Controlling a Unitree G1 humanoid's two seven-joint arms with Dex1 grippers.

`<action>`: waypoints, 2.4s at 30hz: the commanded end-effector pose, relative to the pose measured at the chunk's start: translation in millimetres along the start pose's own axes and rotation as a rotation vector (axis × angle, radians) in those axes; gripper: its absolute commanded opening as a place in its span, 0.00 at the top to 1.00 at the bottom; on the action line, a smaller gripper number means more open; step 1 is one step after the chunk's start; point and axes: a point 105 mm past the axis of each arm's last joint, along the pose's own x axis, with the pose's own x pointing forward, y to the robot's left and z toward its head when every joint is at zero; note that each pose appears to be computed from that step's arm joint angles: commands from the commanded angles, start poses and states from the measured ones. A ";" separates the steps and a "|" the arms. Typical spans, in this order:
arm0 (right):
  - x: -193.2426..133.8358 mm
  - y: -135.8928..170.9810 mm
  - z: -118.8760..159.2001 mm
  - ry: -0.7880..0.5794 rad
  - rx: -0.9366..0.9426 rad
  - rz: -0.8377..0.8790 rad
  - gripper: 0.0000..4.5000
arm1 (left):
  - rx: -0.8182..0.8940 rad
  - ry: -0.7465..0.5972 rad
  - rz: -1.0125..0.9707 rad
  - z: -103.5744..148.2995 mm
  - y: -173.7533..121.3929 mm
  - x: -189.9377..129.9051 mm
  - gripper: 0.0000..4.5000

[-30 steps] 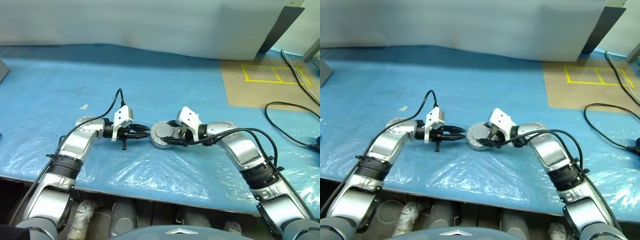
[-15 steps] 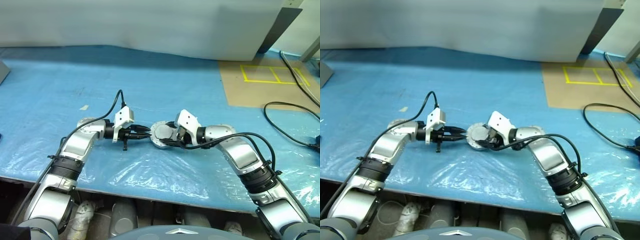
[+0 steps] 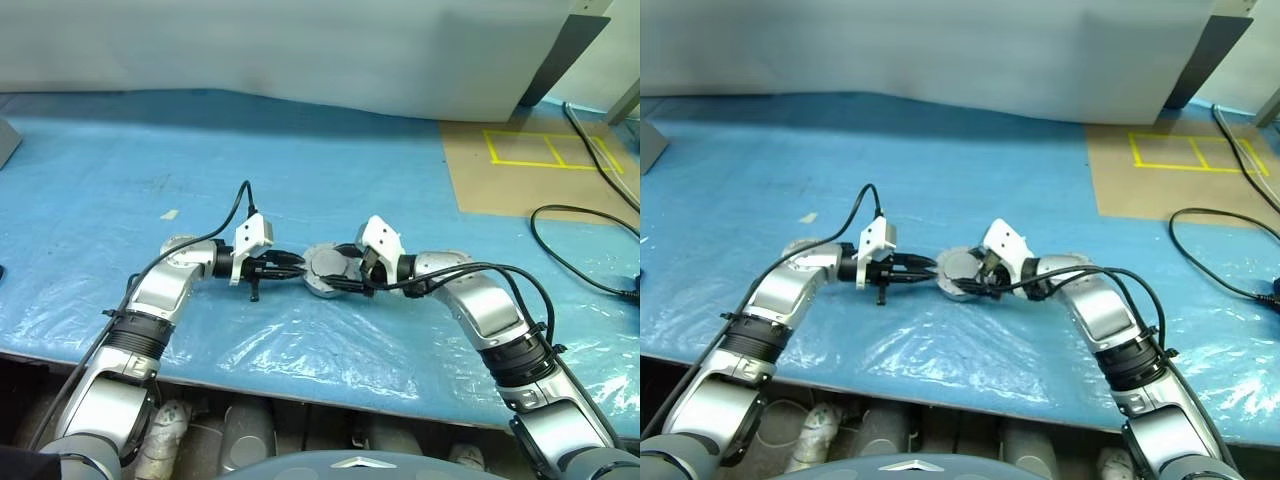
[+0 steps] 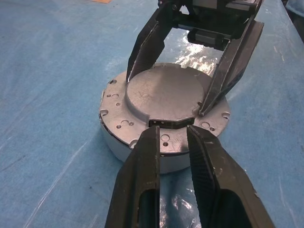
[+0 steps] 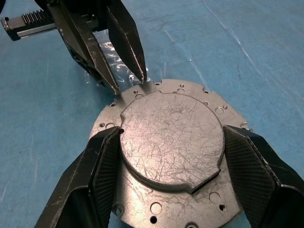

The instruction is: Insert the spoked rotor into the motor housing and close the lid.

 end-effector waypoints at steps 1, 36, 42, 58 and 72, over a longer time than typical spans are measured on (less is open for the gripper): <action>1.9 2.9 -23.8 0.077 0.029 0.012 0.34 | 0.047 -0.013 -0.007 10.1 1.0 0.0 0.79; -23.4 -4.0 -2.1 -0.087 0.194 0.027 0.34 | 0.046 -0.003 -0.044 9.4 -6.0 1.3 0.79; -18.6 -0.8 -20.2 0.007 0.126 0.009 0.34 | 0.046 -0.006 -0.048 9.3 -6.9 3.6 0.79; -33.2 -12.2 -83.8 0.182 0.110 -0.084 0.34 | 0.048 -0.001 -0.050 5.7 -9.4 5.6 0.79; -35.1 -25.8 -35.0 0.054 0.059 -0.154 0.34 | 0.043 -0.001 -0.064 4.7 -11.1 9.1 0.79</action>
